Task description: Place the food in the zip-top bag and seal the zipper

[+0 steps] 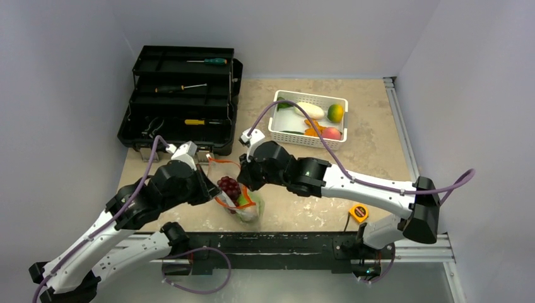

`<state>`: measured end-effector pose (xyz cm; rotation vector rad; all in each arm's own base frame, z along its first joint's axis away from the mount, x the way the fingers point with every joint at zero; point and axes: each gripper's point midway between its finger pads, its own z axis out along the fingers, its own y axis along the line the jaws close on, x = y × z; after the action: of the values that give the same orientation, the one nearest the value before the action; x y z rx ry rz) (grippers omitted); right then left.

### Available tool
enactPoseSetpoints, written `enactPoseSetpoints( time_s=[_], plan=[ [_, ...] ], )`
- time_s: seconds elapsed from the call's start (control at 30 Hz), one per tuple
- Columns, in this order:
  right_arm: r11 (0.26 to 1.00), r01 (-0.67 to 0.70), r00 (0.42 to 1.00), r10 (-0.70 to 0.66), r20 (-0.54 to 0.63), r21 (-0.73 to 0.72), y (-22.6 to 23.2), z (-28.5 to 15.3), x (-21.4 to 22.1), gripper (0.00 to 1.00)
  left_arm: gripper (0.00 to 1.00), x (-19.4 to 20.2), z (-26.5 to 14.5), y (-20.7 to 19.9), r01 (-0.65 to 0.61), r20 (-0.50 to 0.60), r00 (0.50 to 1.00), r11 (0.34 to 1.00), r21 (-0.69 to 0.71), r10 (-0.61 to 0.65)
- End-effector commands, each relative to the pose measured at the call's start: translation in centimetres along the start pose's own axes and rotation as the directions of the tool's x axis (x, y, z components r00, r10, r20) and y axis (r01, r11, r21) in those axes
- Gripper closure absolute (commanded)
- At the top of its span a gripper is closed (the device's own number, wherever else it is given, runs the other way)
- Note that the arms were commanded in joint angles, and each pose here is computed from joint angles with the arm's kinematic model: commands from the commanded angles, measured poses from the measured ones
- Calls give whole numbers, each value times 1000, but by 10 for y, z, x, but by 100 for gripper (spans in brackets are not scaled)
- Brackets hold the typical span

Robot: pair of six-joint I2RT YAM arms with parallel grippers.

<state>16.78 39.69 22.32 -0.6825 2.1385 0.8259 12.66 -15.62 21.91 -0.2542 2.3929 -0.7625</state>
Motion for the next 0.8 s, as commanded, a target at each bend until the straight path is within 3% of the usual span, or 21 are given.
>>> enactPoseSetpoints(
  time_s=[0.0,0.07,0.23,0.47,0.63,0.77],
  plan=[
    [995,39,990,-26,136,-90,22,-24,-44,100,100,-17,-11,-8,1,72,997,1000,23,-3],
    [995,55,989,-42,141,-88,22,-26,-48,100,100,-13,-6,-8,6,55,998,1000,22,-7],
    [991,121,981,-111,161,-56,22,-43,-69,79,100,-10,-1,-9,11,47,999,999,31,-12],
    [990,136,947,-144,288,46,-5,-75,-119,64,100,-12,0,-9,7,53,999,1000,26,-8],
    [978,58,923,-128,364,199,-62,-86,-150,50,100,-11,1,-11,10,45,999,999,34,-12],
    [929,-60,921,-90,379,366,-140,-83,-161,39,100,-10,0,-12,12,42,999,999,41,-13]
  ],
)
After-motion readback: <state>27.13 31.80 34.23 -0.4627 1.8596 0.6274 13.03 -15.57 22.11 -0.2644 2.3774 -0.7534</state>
